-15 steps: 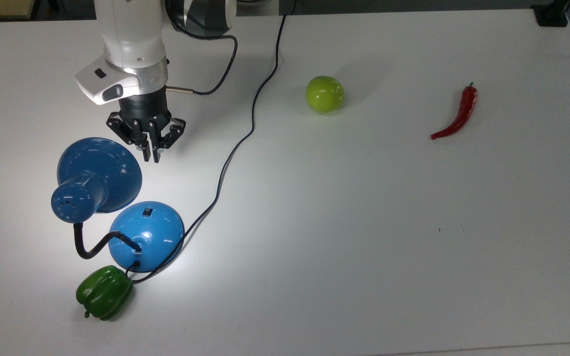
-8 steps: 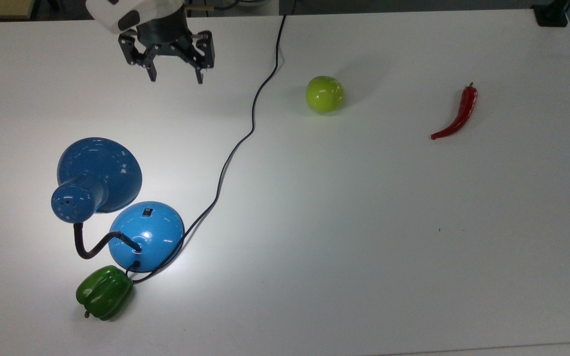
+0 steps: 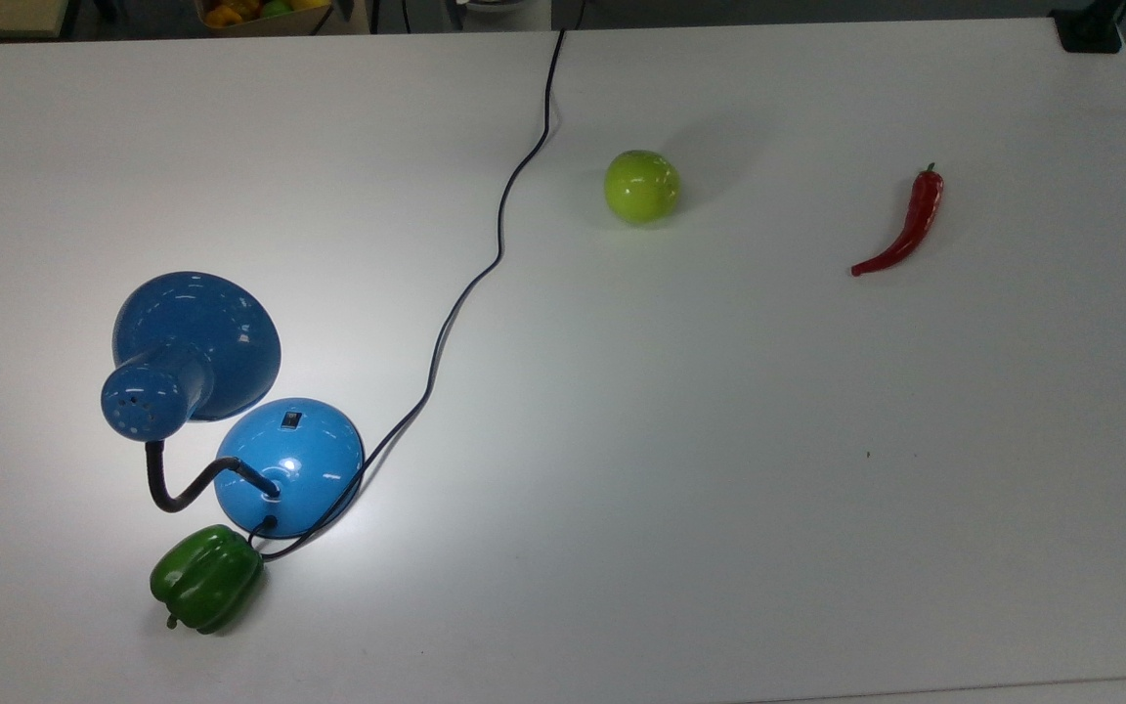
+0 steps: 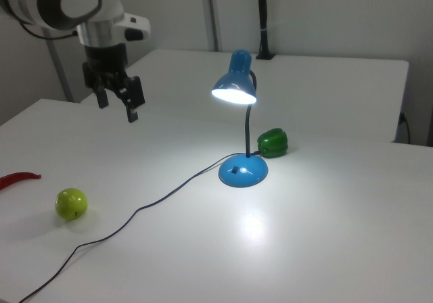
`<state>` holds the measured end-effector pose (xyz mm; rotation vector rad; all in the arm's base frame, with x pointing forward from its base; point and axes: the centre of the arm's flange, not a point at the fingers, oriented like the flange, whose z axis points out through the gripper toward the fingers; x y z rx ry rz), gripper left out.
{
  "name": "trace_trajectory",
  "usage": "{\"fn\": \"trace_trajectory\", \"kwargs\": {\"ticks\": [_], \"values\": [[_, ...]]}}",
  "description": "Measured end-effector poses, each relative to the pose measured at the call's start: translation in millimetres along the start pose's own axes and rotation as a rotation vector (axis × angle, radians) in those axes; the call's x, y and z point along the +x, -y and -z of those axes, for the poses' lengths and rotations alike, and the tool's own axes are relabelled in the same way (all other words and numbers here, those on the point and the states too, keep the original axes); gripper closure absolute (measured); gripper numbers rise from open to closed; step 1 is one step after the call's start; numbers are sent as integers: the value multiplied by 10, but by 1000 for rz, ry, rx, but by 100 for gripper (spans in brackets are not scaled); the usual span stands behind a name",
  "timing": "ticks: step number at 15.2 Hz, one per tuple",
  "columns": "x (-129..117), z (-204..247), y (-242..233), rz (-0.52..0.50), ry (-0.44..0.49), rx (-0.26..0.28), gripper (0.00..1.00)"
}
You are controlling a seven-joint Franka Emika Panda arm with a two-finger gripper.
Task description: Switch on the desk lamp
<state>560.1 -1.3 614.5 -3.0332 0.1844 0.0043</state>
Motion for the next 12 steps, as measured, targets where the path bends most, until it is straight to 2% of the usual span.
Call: {"fn": "trace_trajectory", "kwargs": {"ticks": [2,5,8,12], "values": [[-20,69,181,7,-13,5,0],[-34,47,363,69,-14,5,0],[49,68,418,177,-77,-7,0],[103,59,409,207,-105,-30,0]]}}
